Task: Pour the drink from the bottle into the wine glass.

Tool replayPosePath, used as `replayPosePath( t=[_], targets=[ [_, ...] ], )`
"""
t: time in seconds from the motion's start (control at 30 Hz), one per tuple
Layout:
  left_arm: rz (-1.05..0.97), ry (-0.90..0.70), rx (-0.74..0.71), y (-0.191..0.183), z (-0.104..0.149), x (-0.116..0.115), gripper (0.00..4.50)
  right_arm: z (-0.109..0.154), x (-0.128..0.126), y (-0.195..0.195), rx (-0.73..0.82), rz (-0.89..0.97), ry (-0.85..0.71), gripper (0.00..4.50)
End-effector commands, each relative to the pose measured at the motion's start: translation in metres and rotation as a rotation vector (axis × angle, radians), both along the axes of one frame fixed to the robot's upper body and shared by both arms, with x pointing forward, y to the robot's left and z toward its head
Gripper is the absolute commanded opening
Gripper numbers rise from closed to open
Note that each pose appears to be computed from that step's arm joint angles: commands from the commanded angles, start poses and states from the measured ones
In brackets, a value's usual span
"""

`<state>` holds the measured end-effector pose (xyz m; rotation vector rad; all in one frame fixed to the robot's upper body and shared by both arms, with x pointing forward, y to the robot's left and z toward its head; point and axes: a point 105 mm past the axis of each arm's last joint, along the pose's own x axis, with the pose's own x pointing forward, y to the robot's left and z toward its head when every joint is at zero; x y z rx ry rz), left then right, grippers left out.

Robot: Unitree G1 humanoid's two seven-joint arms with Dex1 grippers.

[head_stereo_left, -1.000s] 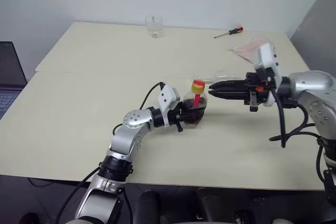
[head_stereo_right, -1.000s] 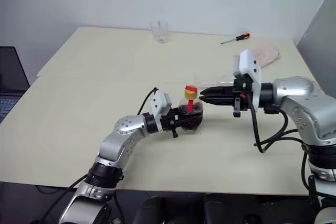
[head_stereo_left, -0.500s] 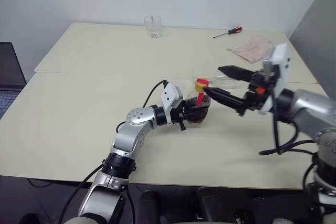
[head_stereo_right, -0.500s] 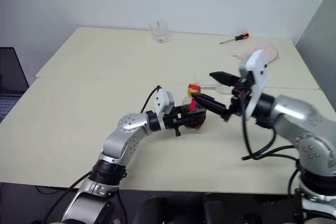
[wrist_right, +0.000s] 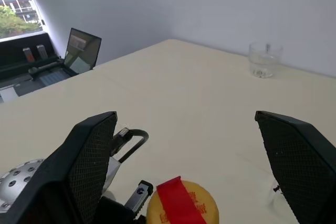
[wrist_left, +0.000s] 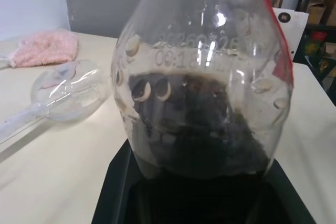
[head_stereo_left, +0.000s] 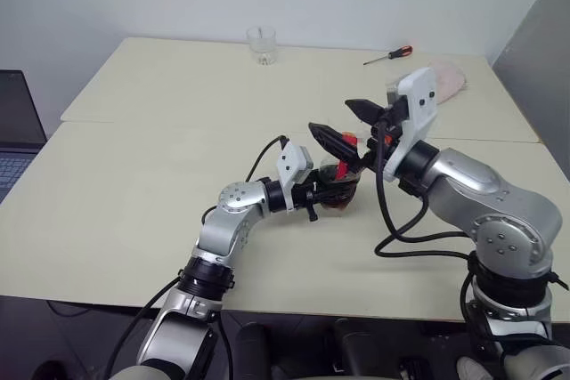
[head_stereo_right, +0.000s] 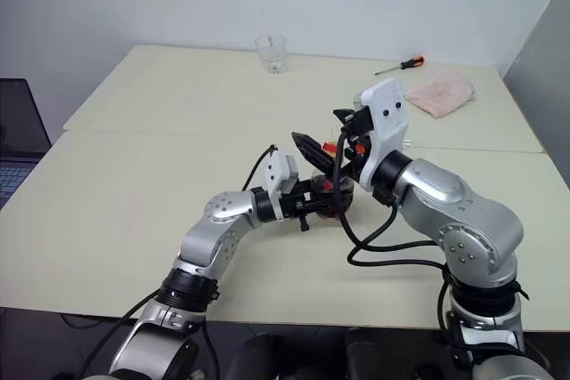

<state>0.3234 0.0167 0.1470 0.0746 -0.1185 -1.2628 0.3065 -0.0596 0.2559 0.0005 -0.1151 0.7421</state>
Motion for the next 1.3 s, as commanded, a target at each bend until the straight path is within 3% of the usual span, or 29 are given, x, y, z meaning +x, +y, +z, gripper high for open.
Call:
replayPosePath(
  t=[0.03,0.63,1.3],
  targets=[
    [-0.020,-0.077,-0.024,-0.005,0.017,-0.003,1.14,0.012,0.003,-0.001,0.017,-0.027,-0.060,4.50],
    [-0.011,-0.083,-0.021,-0.004,0.017,-0.002,1.14,-0.003,0.014,-0.012,0.022,-0.091,-0.023,4.50],
    [-0.019,-0.085,-0.020,-0.006,0.018,-0.002,1.13,-0.007,-0.001,-0.042,-0.005,-0.105,-0.017,4.50]
  ],
)
